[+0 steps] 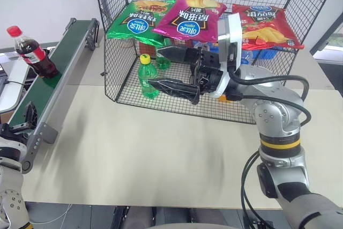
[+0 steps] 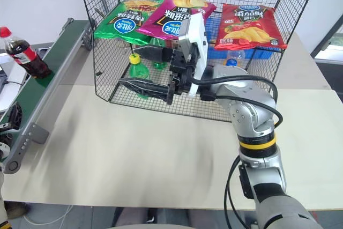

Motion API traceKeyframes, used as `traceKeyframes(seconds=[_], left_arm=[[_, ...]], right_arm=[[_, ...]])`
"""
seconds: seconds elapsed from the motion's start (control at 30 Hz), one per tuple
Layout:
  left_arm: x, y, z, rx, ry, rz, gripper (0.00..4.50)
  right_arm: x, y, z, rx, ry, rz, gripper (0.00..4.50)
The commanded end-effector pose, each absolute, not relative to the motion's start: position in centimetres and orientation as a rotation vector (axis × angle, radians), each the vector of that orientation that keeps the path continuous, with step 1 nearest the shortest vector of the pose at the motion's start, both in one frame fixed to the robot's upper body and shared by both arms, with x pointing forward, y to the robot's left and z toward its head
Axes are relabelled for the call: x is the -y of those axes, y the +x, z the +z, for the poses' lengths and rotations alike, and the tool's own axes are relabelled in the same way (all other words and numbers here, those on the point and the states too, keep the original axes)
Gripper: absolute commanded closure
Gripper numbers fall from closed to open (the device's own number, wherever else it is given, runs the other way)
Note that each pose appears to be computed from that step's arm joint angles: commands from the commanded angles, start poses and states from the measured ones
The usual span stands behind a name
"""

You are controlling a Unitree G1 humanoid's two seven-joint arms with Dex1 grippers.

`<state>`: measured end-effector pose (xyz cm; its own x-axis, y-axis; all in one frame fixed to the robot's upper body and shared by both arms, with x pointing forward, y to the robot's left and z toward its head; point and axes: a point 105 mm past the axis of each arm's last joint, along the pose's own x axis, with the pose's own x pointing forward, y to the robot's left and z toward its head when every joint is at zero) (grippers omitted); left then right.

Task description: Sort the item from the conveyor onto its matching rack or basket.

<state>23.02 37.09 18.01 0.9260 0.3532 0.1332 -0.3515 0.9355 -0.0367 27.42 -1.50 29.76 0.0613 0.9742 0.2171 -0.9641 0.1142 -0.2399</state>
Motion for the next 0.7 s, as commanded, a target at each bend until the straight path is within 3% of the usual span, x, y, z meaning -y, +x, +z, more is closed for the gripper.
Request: traceKeyframes(seconds=[0.03,0.7], left_arm=[[-38.5,22.0,19.9,0.207,0.026,0.385,0.0],[-41.5,21.2,19.7,0.172,0.049,0.399,0.0]], right_arm=[[1.6,26.1,31.2,0.415,-0.06,1.518,0.04],[1.0,25.8,31.8,0.428,-0.071,1.554,0.04]])
